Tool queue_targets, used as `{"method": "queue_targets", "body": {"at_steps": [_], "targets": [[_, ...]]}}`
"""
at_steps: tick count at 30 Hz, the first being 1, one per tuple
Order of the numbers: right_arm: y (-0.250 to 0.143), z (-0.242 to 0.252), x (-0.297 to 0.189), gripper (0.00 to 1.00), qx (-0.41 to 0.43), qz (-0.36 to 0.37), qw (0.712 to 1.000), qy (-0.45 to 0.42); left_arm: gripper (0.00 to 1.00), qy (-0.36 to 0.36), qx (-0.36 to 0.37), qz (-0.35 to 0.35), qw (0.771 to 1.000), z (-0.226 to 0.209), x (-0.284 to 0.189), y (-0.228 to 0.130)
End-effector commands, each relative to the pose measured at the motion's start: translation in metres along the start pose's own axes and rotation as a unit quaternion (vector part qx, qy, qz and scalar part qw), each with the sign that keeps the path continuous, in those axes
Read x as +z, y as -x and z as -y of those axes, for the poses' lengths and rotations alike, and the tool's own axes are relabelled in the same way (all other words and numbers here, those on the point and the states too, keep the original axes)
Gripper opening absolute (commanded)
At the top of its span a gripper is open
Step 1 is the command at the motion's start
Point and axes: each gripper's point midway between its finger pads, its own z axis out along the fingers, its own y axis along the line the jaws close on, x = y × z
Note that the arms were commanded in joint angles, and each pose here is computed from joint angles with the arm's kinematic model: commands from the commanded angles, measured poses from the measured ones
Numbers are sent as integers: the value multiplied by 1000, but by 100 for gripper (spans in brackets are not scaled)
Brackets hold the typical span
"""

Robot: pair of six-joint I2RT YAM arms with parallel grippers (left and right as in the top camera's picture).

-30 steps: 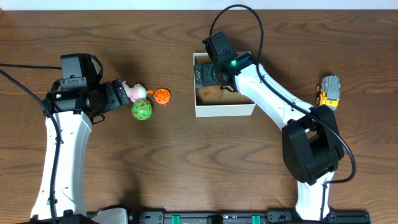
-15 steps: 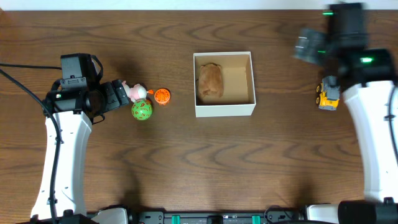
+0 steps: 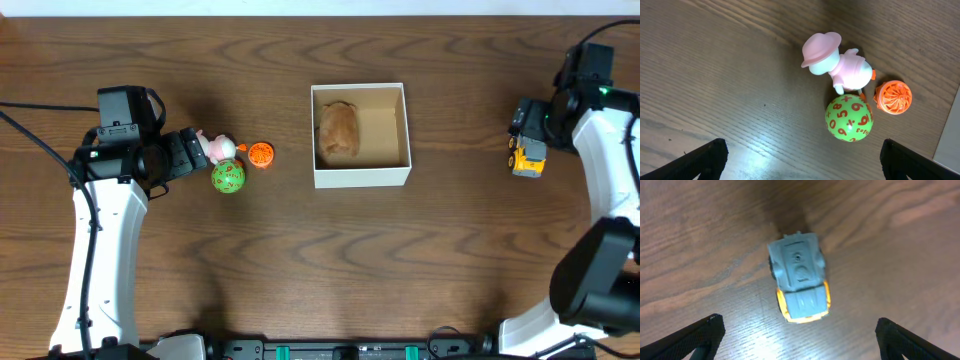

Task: Pack container
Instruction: 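Move the right gripper to the yellow toy truck and grasp it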

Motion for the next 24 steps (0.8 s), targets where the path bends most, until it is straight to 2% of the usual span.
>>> {"method": "queue_targets", "body": {"at_steps": [1, 11, 14, 17, 19, 24], "targets": [[-7, 1, 21, 99, -27, -26, 999, 8, 98, 1, 0, 4, 1000, -1, -2, 5], [-16, 5, 69, 93, -18, -62, 998, 7, 98, 1, 1, 4, 1000, -1, -2, 5], [-18, 3, 73, 88, -13, -68, 997, 19, 98, 1, 0, 4, 1000, -1, -2, 5], [-18, 3, 73, 74, -12, -68, 997, 21, 98, 1, 1, 4, 1000, -1, -2, 5], [-18, 3, 73, 69, -12, -69, 997, 21, 98, 1, 1, 4, 1000, -1, -2, 5], [-22, 3, 78, 69, -13, -77, 997, 20, 98, 1, 1, 4, 1000, -1, -2, 5]]}}
